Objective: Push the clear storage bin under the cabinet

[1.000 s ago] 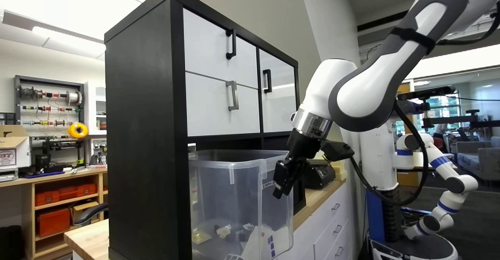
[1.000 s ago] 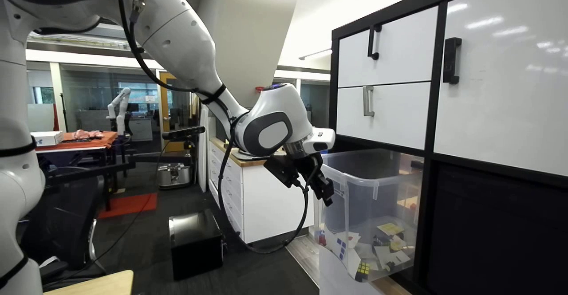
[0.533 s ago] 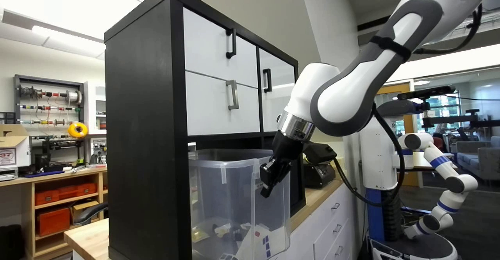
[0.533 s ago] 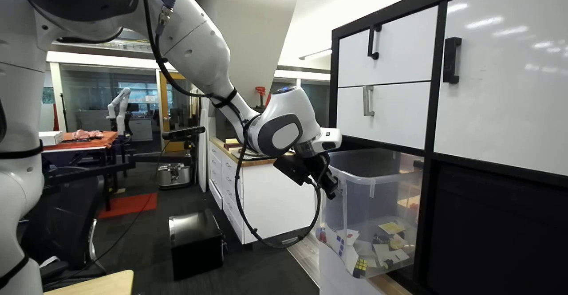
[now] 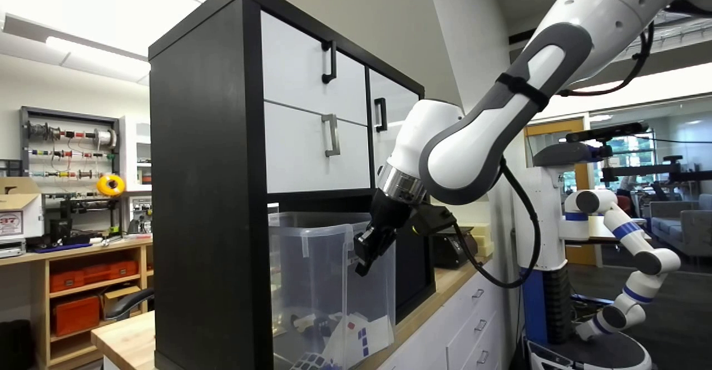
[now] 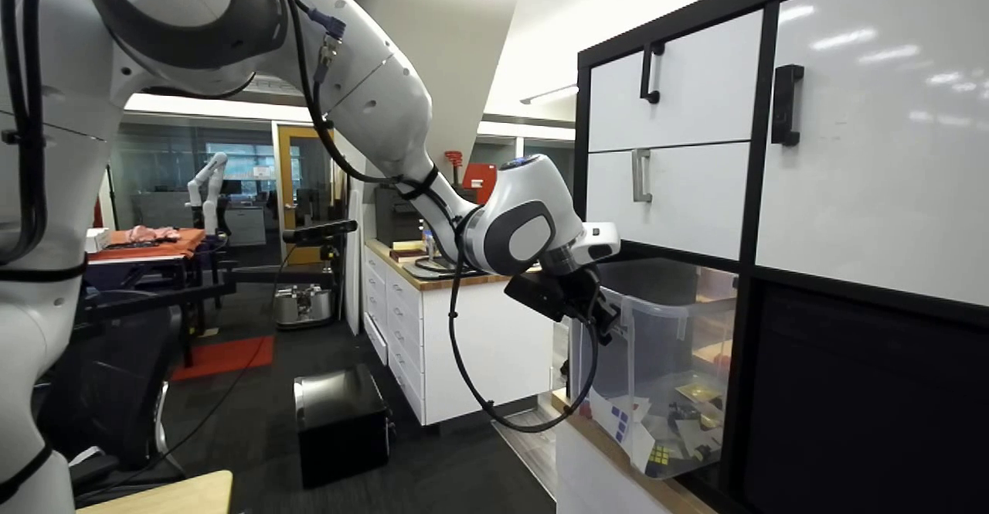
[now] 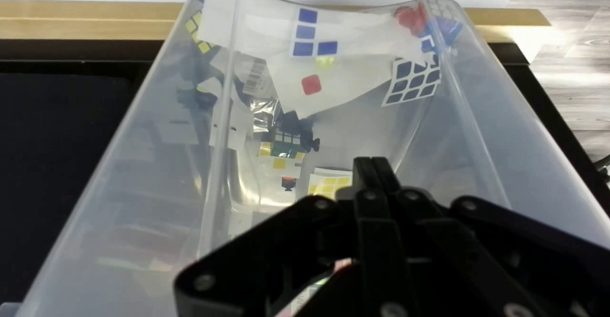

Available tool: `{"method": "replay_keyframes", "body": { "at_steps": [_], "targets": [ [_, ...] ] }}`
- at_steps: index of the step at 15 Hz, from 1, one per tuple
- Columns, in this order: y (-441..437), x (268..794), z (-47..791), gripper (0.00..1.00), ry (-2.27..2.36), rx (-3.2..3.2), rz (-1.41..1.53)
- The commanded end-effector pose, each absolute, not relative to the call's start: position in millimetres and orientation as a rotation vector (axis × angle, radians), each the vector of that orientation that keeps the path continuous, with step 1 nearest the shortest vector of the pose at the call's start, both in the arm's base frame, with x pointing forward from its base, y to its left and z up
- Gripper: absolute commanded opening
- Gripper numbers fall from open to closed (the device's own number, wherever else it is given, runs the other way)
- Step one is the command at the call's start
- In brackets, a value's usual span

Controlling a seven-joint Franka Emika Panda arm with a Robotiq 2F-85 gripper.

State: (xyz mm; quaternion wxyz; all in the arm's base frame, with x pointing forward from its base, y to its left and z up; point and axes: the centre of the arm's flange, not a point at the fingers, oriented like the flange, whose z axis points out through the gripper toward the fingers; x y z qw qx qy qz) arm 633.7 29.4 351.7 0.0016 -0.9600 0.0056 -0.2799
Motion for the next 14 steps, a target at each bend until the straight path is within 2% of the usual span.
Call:
{"method": "replay_keyframes", "body": {
  "at_steps": [1, 8, 9, 11, 14],
  "targets": [
    [27.6, 664.2, 357.8, 0.1, 0.056, -3.009, -0.957],
    [26.3, 681.6, 359.3, 0.09, 0.058, -3.007, -0.988],
    [26.0, 679.7, 359.6, 0.33, 0.051, -3.007, -0.986],
    [24.9, 672.2, 360.7, 0.35, 0.039, -3.01, -0.97],
    [21.8, 647.1, 363.2, 0.53, 0.023, -3.03, -0.83]
  ]
}}
